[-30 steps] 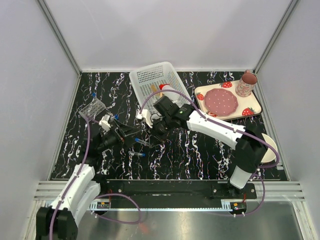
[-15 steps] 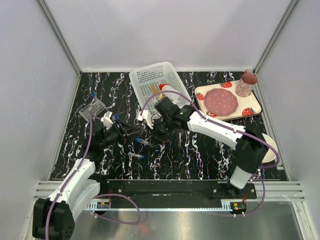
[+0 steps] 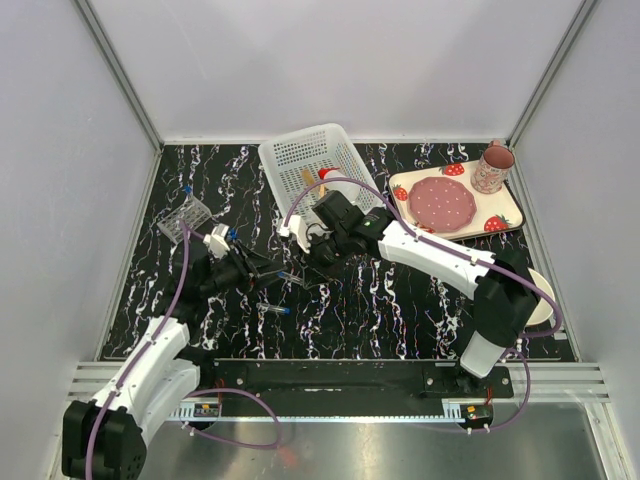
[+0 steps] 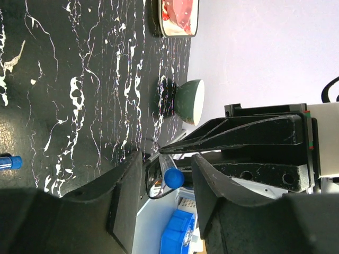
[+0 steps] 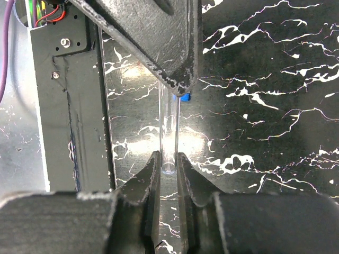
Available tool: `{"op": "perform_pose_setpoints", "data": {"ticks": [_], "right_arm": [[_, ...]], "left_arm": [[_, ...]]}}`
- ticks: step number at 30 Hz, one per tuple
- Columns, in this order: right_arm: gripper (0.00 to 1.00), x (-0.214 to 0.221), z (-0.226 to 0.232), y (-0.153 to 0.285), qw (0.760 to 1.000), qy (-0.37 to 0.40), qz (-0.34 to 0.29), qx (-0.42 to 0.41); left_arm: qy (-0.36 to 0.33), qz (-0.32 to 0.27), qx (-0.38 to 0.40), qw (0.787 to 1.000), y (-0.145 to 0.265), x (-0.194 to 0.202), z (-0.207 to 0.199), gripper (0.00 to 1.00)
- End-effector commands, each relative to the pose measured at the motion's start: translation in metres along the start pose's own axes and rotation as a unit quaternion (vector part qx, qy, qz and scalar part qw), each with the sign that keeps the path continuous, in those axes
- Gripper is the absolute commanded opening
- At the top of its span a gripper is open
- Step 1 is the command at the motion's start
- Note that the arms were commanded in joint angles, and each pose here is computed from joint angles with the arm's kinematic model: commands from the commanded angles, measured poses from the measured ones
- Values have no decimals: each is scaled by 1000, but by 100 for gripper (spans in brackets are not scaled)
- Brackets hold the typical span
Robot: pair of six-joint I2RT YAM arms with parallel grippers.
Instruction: Organize the chemistry lab equipment
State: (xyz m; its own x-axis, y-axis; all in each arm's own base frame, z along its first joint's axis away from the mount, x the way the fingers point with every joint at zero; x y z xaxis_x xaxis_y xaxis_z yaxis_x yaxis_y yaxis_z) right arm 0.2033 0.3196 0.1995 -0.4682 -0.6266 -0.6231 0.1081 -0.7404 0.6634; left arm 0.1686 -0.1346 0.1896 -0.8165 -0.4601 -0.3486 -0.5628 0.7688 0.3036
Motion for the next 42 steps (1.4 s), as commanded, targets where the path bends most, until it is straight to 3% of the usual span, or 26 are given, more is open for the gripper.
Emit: {"op": "perform_pose_setpoints", "data": {"ticks": [1, 19, 24, 26, 27, 28, 31, 32, 33, 34, 36, 37, 40, 42], "right_arm": [[13, -10, -2, 6, 1000, 15, -21, 12], [14, -7, -5, 0, 1000, 8, -12, 12], [14, -7, -5, -1, 1000, 9, -12, 11], [16, -7, -5, 0, 1000, 9, -13, 11], [20, -7, -5, 1, 1000, 10, -11, 11], [42, -7, -5, 2, 1000, 22, -7, 12], [79, -16, -13, 22, 999, 28, -7, 32], [99, -26, -15, 33, 999, 32, -18, 35], [100, -24, -29, 49, 999, 8, -18, 45], [100, -25, -32, 58, 999, 8, -24, 36], [100, -25, -38, 80, 998, -3, -43, 40], [100, -21, -49, 93, 997, -12, -58, 47], [100, -7, -57, 116, 994, -20, -81, 66], [100, 8, -58, 123, 993, -24, -91, 69]], "left_arm": [[-44, -22, 19, 999, 2, -9, -18, 43], [-58, -16, 21, 998, 0, -5, -20, 31], [-64, -15, 25, 997, 0, -4, -21, 10], [-69, -25, 23, 997, 0, -6, -22, 8], [-78, -30, 19, 996, 2, -7, -22, 7], [-79, -31, 8, 996, 3, -9, -24, 7], [-120, -33, -64, 990, 9, -20, -25, 6], [-162, -47, -109, 980, 11, -31, -18, 6], [-162, -30, -159, 973, 17, -31, -11, 6], [-183, -49, -185, 964, 22, -52, -21, 6], [-225, -60, -272, 934, 36, -72, -12, 6], [-236, -93, -317, 914, 43, -98, -16, 7], [-272, -129, -414, 859, 60, -140, -12, 7], [-290, -143, -447, 834, 63, -161, -13, 7]]}}
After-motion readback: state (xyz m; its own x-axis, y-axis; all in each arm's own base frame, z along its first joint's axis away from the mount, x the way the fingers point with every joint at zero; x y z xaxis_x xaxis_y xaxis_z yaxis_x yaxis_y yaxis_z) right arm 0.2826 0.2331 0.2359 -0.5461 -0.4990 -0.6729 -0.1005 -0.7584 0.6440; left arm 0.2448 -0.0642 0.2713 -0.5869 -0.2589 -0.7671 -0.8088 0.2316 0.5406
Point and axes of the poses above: each gripper's point midway between its finger pads, its own y axis back along the fingers, its own z axis along the line the jaws close on, x = y × z, the point moved 7 cm from there along y, back along the fingers, and after that the axes turned 15 degrees about -y, right-handed, at the moved point
